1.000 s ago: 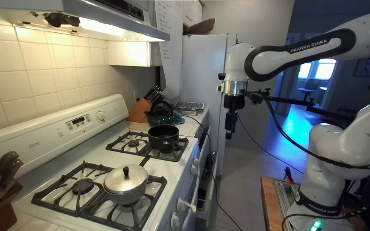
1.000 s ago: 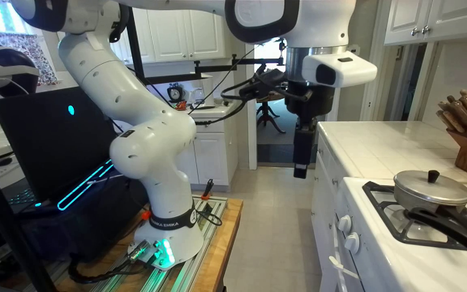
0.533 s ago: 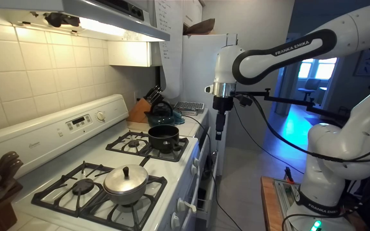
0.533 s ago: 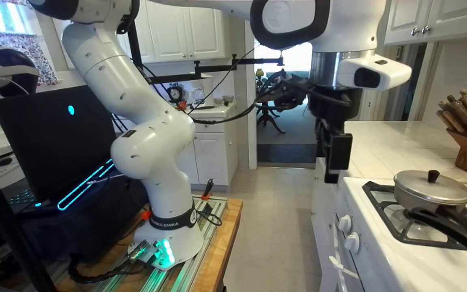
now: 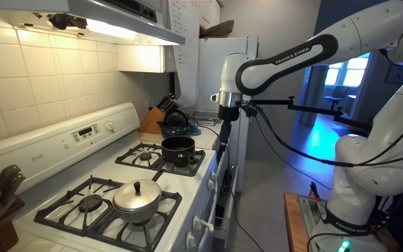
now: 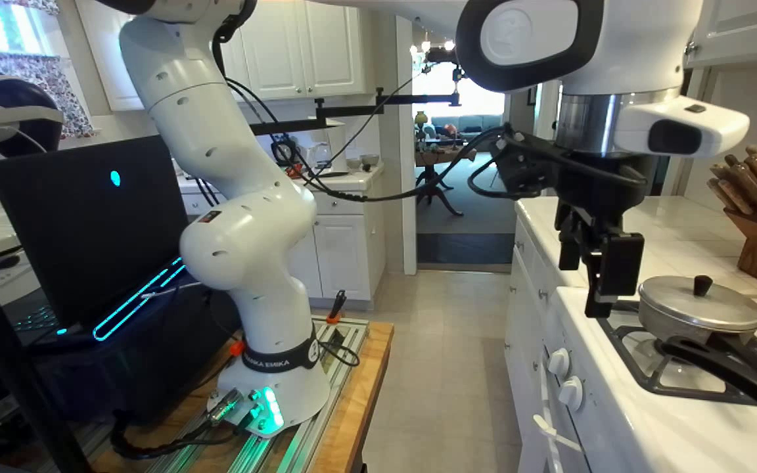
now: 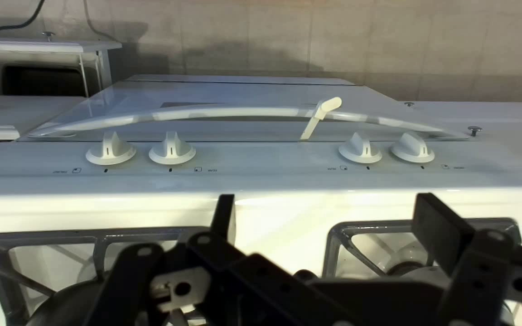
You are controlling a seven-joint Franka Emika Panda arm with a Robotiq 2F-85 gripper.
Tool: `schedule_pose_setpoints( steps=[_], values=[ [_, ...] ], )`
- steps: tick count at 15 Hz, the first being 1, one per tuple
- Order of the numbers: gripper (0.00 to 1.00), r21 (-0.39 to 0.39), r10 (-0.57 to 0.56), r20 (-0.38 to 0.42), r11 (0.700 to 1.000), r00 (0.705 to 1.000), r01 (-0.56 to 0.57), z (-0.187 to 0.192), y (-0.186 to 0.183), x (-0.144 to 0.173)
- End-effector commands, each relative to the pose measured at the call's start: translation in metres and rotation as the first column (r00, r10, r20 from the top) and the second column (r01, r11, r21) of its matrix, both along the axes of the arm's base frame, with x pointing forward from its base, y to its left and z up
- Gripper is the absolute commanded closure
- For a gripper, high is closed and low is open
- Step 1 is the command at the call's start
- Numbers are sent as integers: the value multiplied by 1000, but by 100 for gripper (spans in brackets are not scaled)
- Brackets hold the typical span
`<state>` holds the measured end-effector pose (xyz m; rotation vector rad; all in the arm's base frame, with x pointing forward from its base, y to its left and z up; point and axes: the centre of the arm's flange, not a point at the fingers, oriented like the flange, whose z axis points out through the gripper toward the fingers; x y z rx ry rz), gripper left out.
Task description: Put the pot on the stove plate in front of it
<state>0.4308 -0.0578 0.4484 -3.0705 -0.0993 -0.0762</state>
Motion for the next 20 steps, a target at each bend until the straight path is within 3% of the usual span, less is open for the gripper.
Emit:
schedule_pose_setpoints(
  steps=[1, 2, 7, 8, 13, 17, 20],
  values=[
    [0, 25, 13, 22, 1000, 1000, -14, -6, -3, 31],
    [0, -3, 3, 7, 1000, 1000, -3, -4, -2, 12],
    [0, -2, 2, 7, 1000, 1000, -2, -7, -2, 23],
    [0, -30, -53, 30, 998, 998, 53, -9, -5, 27],
    [0, -44, -329, 144, 940, 933, 339, -29, -19, 62],
    [0, -58, -441, 164, 888, 882, 455, -49, -14, 77],
    [0, -23, -484, 171, 869, 858, 495, -58, -8, 84]
  ],
)
